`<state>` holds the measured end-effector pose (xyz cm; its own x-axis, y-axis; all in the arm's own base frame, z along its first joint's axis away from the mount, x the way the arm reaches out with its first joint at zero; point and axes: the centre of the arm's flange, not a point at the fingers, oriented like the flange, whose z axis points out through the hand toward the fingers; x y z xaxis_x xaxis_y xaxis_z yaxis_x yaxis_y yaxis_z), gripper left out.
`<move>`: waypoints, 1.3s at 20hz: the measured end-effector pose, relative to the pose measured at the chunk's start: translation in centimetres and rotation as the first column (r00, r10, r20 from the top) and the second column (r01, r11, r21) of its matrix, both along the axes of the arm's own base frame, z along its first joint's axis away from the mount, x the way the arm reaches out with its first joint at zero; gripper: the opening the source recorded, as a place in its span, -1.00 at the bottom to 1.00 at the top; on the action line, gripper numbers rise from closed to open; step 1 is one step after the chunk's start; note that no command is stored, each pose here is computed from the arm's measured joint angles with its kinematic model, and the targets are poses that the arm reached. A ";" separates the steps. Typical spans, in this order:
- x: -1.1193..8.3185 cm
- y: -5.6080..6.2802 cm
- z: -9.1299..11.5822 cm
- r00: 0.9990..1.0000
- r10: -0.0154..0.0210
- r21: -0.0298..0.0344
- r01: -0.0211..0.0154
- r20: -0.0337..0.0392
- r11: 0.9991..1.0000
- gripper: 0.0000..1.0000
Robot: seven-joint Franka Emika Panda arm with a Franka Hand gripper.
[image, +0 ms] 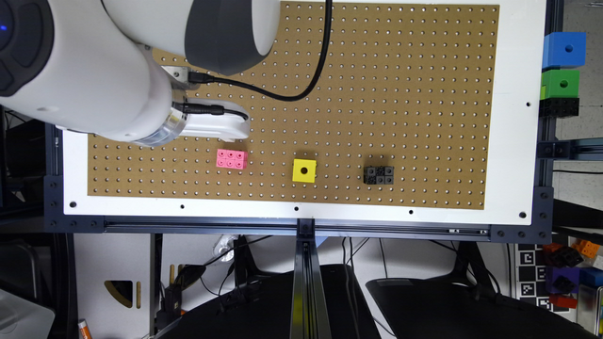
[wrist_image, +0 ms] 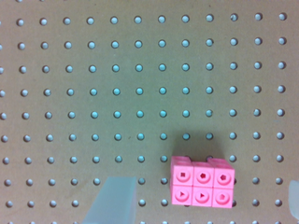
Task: Pick up pink block.
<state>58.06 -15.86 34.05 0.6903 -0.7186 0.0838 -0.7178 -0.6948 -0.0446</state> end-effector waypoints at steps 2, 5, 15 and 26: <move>0.58 0.1 -0.1 1.000 0.005 0.000 -0.005 0.003 1.000 1.00; 1.19 0.2 -1.3 1.000 0.008 0.005 -0.008 -0.008 1.000 1.00; 2.52 -0.1 -6.9 0.999 0.010 0.016 -0.009 -0.039 1.000 1.00; 3.71 0.8 -10.9 0.999 0.023 0.025 -0.022 -0.030 0.999 1.00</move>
